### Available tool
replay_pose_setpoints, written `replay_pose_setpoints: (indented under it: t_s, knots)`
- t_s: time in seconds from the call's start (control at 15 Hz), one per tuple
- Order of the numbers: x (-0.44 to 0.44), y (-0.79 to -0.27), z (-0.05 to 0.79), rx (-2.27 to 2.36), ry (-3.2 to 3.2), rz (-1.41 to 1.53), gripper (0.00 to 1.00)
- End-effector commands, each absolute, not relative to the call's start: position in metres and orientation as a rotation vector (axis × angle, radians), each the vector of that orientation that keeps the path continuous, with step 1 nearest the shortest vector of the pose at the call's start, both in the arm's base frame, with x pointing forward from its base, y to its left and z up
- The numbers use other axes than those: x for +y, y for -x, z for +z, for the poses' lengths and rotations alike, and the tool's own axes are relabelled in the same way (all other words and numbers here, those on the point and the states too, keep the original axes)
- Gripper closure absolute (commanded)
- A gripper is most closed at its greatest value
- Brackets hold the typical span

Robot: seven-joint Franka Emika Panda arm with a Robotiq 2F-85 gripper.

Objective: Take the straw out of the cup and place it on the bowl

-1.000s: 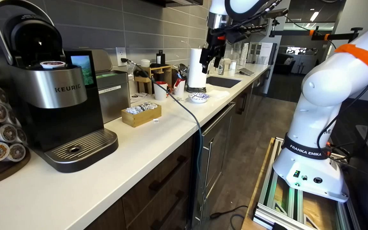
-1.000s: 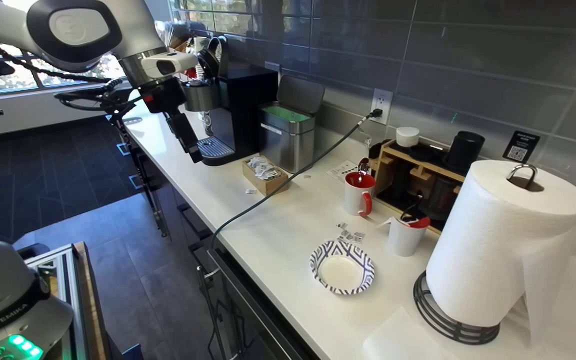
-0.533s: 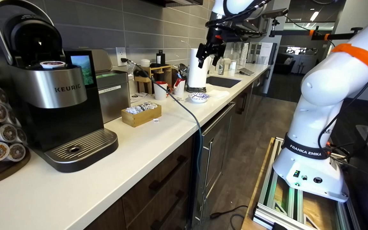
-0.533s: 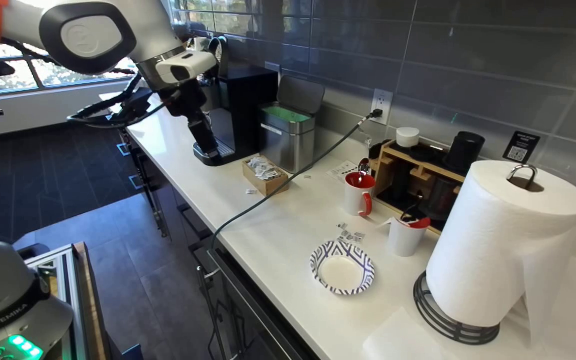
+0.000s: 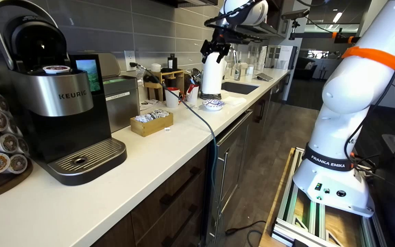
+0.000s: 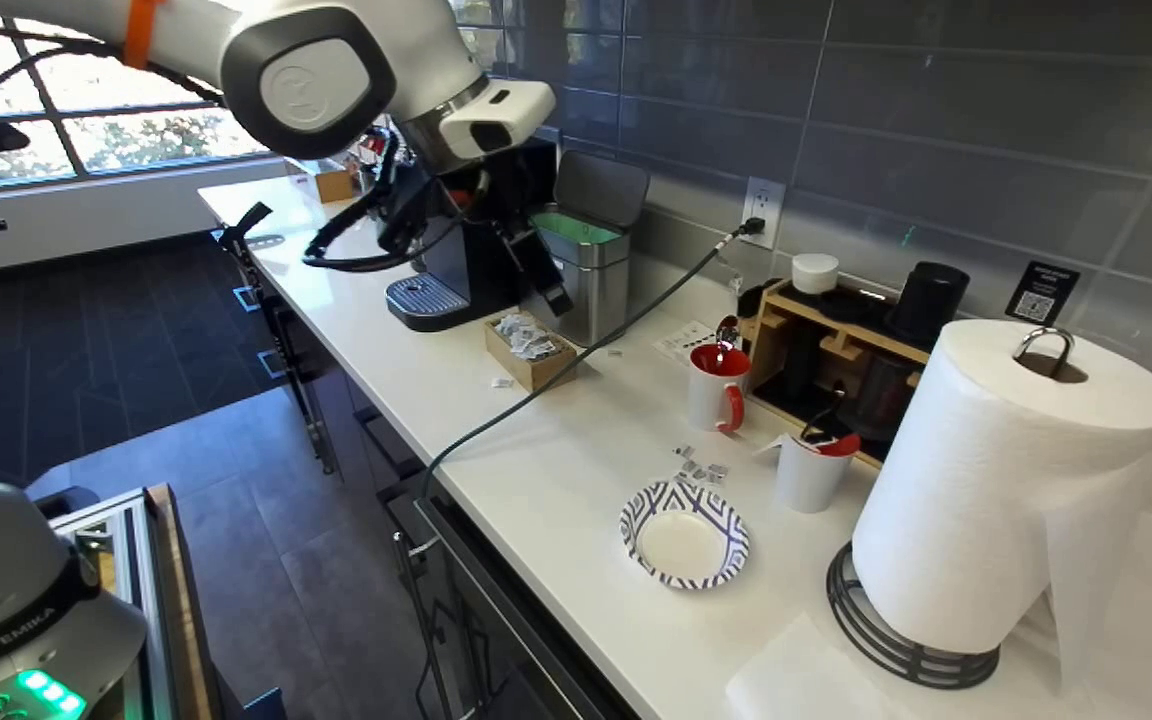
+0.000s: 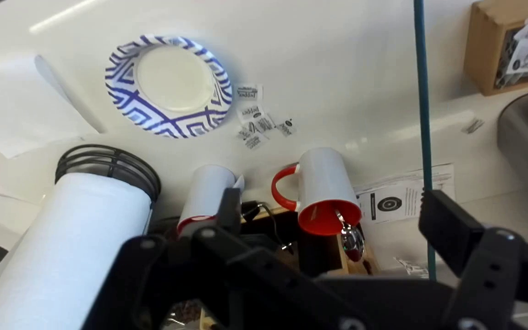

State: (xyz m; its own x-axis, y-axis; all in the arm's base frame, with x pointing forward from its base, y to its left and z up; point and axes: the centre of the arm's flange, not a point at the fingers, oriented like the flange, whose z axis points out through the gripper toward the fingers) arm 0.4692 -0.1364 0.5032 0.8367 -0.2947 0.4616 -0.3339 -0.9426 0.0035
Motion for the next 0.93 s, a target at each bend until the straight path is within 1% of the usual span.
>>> replay_pose_setpoints:
  t_s: [0.0,0.13,0.2,0.4,0.87]
  knots:
    - [-0.150,-0.539,0.506,-0.484,-2.937,0.737,0.00]
    - [-0.152,-0.559,0.506,-0.480,-2.939,0.710,0.00]
    - [-0.144,-0.525,0.505,-0.487,-2.927,0.732,0.00]
    - [-0.148,-0.548,0.499,-0.481,-2.924,0.724,0.00]
    - [-0.148,-0.551,0.501,-0.479,-2.921,0.730,0.00]
